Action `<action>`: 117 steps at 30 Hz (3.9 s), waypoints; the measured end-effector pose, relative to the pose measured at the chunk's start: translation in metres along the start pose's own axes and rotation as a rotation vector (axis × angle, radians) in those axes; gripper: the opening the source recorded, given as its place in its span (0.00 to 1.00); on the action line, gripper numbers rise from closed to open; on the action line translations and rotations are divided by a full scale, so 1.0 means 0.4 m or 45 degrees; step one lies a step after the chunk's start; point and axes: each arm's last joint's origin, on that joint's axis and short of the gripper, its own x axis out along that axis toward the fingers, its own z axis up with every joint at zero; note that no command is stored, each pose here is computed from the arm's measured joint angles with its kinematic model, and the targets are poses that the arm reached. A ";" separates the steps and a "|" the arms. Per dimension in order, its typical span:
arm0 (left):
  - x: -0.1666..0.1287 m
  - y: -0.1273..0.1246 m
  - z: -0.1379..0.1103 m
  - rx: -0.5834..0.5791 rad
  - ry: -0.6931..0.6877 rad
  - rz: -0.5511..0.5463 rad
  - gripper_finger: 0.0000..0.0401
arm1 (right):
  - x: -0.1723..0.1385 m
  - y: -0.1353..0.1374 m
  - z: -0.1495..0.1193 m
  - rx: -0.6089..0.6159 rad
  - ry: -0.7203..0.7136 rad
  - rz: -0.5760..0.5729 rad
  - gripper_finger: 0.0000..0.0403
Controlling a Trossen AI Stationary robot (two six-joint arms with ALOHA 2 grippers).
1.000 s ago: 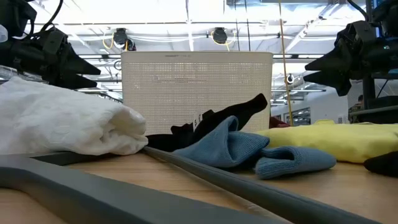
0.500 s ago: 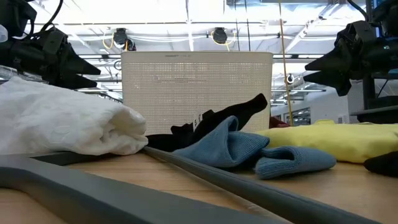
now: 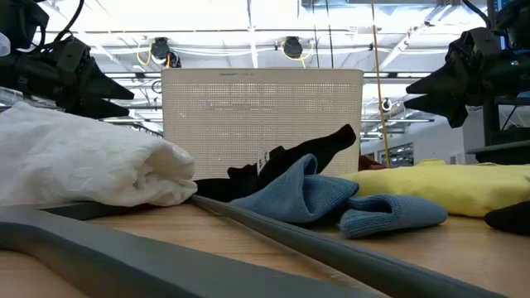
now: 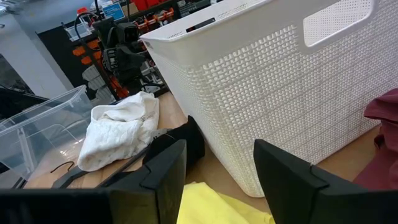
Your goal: Pick & Place Cloths
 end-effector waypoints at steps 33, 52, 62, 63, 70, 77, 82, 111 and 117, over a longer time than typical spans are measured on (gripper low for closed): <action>0.000 -0.002 0.011 0.120 -0.058 0.003 0.78 | -0.039 0.043 0.128 0.109 -0.730 0.199 0.45; -0.067 -0.024 0.176 0.231 -0.548 0.021 0.78 | -0.033 0.089 0.204 0.257 -0.667 0.467 0.45; -0.122 -0.010 0.216 0.258 -0.297 0.199 0.78 | 0.052 0.193 0.370 -0.013 0.106 0.477 0.45; -0.125 -0.009 0.218 0.255 -0.293 0.215 0.78 | 0.062 0.200 0.376 -0.030 0.189 0.461 0.45; -0.130 0.000 0.216 0.196 -0.271 0.339 0.78 | 0.110 0.254 0.371 -0.130 0.737 0.408 0.45; -0.129 0.002 0.208 0.180 -0.232 0.346 0.78 | 0.093 0.263 0.335 -0.255 1.143 0.130 0.45; -0.129 0.002 0.208 0.178 -0.232 0.346 0.78 | 0.061 0.242 0.310 -0.228 1.371 -0.051 0.45; -0.130 0.000 0.216 0.155 -0.275 0.338 0.78 | 0.056 0.054 0.145 -0.230 1.643 -0.761 0.92; -0.130 0.000 0.216 0.156 -0.275 0.338 0.78 | 0.077 0.008 0.099 -0.205 1.611 -0.873 0.99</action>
